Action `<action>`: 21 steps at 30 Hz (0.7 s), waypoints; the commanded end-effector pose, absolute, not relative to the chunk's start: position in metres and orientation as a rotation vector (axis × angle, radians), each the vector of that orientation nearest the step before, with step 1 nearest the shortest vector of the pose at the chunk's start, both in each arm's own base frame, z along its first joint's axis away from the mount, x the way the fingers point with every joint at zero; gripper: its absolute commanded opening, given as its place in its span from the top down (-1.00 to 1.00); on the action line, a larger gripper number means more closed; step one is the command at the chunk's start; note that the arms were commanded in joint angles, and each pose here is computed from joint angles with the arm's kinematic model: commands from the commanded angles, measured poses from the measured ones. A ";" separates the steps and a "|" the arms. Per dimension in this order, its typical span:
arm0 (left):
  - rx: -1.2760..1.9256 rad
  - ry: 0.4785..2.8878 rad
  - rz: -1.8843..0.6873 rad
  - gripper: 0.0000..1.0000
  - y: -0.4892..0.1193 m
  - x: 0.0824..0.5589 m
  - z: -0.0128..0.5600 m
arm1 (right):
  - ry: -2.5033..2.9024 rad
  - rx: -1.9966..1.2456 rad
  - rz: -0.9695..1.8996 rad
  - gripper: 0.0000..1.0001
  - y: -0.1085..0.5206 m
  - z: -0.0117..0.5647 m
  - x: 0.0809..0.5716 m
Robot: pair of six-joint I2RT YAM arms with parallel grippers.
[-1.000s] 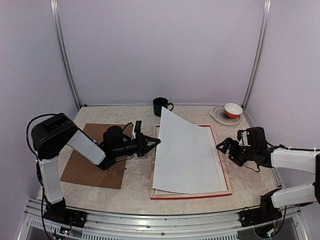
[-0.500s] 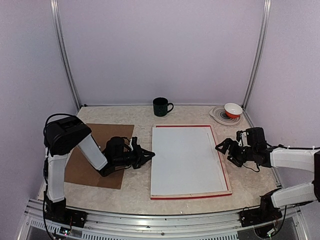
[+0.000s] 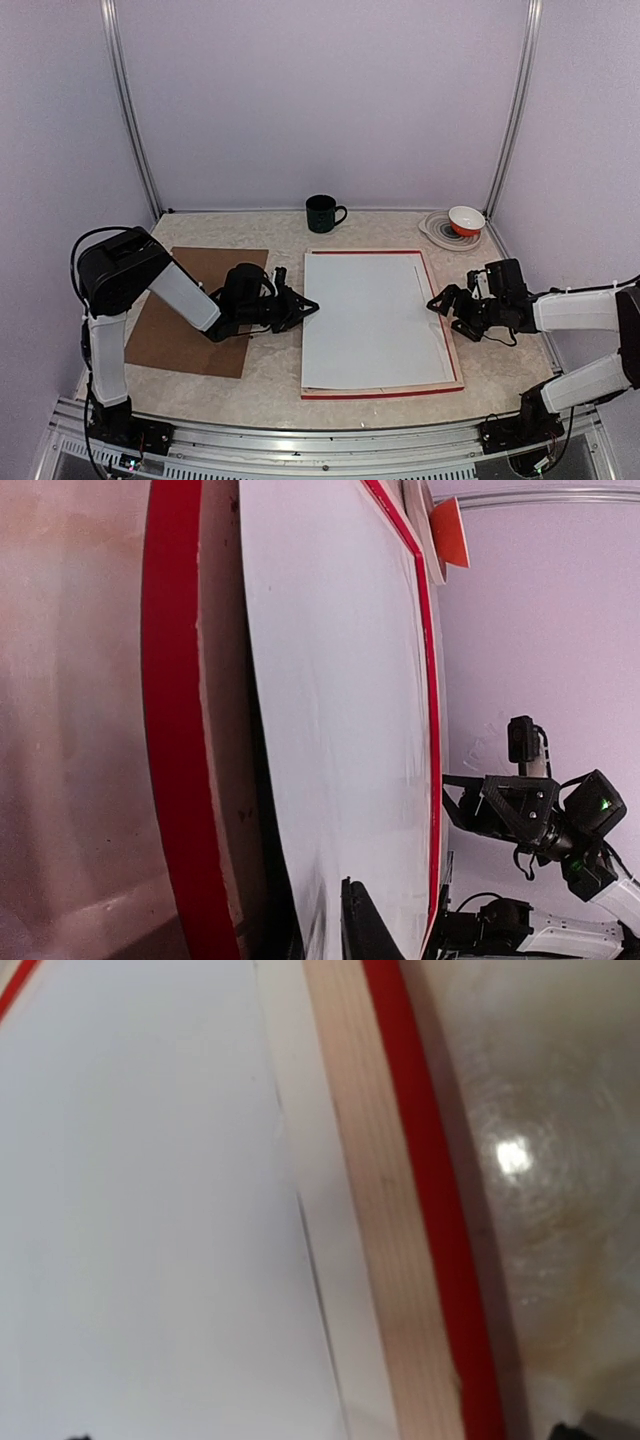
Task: Put the photo into the frame
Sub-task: Adjust the photo on the mat board.
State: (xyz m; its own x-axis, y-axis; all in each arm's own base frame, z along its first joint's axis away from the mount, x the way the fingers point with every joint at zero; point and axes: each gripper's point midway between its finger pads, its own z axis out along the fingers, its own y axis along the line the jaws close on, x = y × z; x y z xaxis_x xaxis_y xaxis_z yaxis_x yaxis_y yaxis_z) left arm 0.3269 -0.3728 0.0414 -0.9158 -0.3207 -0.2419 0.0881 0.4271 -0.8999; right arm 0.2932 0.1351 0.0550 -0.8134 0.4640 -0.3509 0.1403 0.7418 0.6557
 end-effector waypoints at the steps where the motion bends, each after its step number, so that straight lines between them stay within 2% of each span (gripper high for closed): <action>1: -0.089 2.301 -1.395 0.75 -0.381 0.325 0.058 | 2.425 0.436 0.880 -0.98 0.137 0.059 0.299; 6: -0.061 2.260 -1.409 0.78 -0.383 0.325 0.072 | 2.425 0.435 0.882 -0.98 0.137 0.059 0.299; 10: -0.031 2.210 -1.467 0.91 -0.389 0.321 0.087 | 2.427 0.434 0.888 -0.98 0.138 0.059 0.299; 13: -0.002 2.149 -1.559 1.00 -0.396 0.318 0.105 | 2.427 0.434 0.889 -0.98 0.138 0.059 0.299; 21: 0.043 1.884 -1.891 1.00 -0.409 0.306 0.184 | 2.432 0.442 0.901 -0.98 0.139 0.057 0.299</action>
